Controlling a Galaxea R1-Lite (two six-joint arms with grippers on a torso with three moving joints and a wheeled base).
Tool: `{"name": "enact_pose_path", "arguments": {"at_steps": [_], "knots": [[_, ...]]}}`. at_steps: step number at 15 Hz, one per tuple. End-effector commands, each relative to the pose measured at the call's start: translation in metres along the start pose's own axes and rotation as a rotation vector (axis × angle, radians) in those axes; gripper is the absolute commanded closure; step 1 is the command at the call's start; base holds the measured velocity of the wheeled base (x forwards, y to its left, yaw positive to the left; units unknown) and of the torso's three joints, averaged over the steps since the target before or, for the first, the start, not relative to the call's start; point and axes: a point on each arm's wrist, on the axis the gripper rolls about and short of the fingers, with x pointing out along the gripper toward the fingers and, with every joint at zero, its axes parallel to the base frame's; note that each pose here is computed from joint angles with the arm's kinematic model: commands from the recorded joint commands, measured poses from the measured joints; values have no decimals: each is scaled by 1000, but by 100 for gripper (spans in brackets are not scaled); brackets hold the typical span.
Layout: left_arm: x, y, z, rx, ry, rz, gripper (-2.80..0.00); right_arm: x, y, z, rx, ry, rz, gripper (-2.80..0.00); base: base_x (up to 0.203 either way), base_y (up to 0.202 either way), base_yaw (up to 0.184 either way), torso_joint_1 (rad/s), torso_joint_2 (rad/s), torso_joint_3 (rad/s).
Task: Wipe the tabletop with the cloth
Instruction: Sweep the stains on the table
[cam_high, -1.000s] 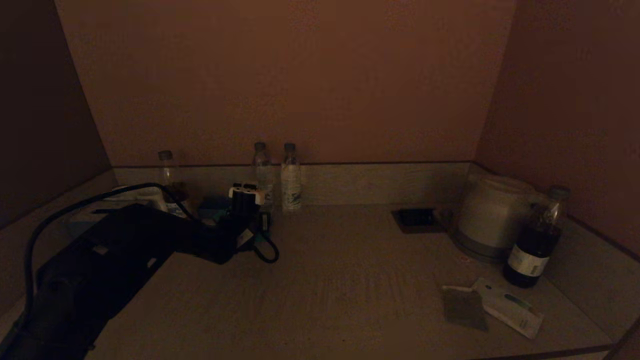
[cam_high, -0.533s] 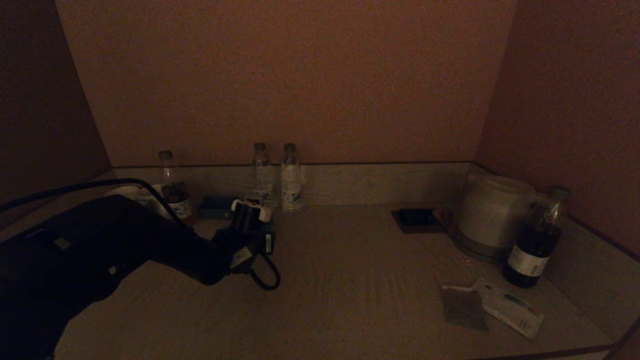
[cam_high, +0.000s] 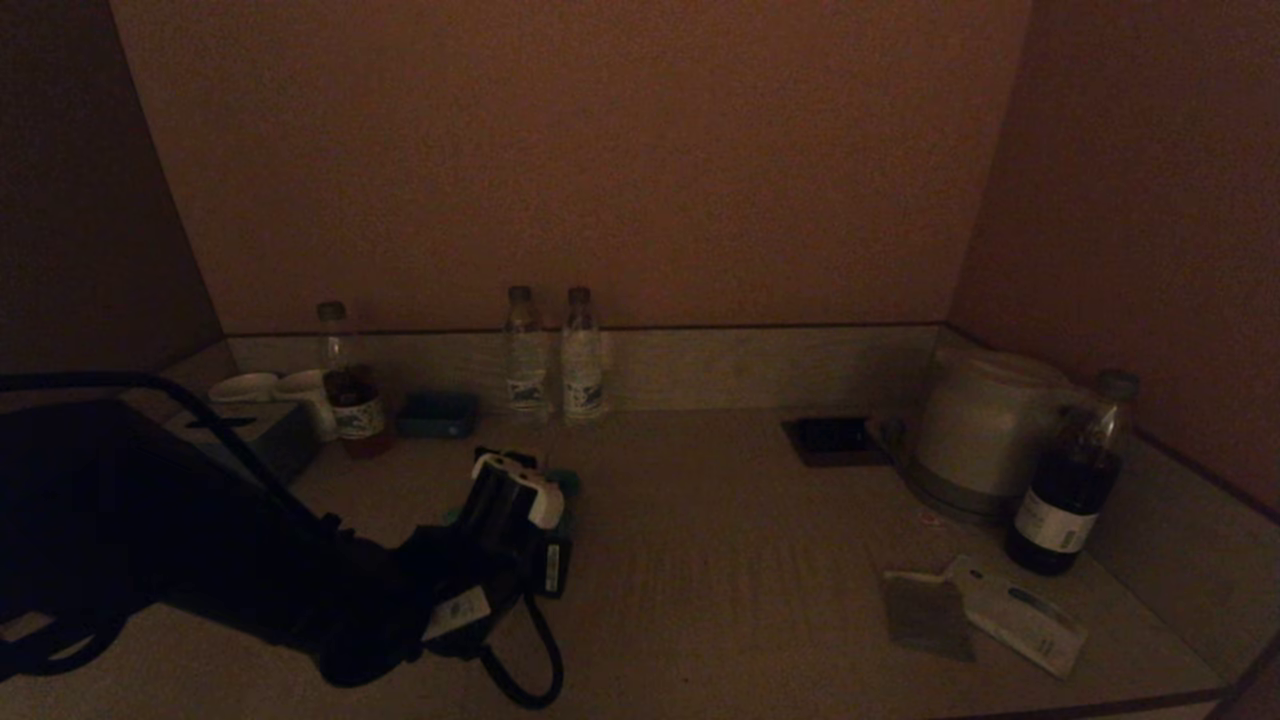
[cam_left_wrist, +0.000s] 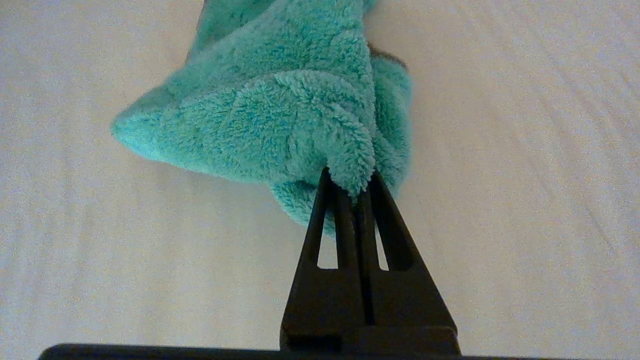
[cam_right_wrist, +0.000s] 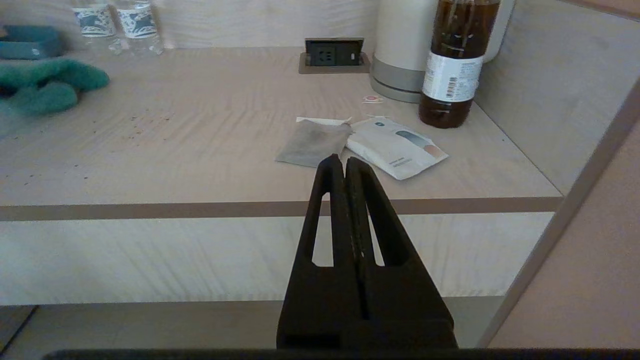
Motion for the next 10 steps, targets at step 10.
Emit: {"name": "enact_pose_path", "arguments": {"at_steps": [10], "knots": [[-147, 2, -50, 81, 21, -210, 0, 0, 0, 0, 0, 0, 0, 0, 0, 0, 0, 0, 0, 0]]}}
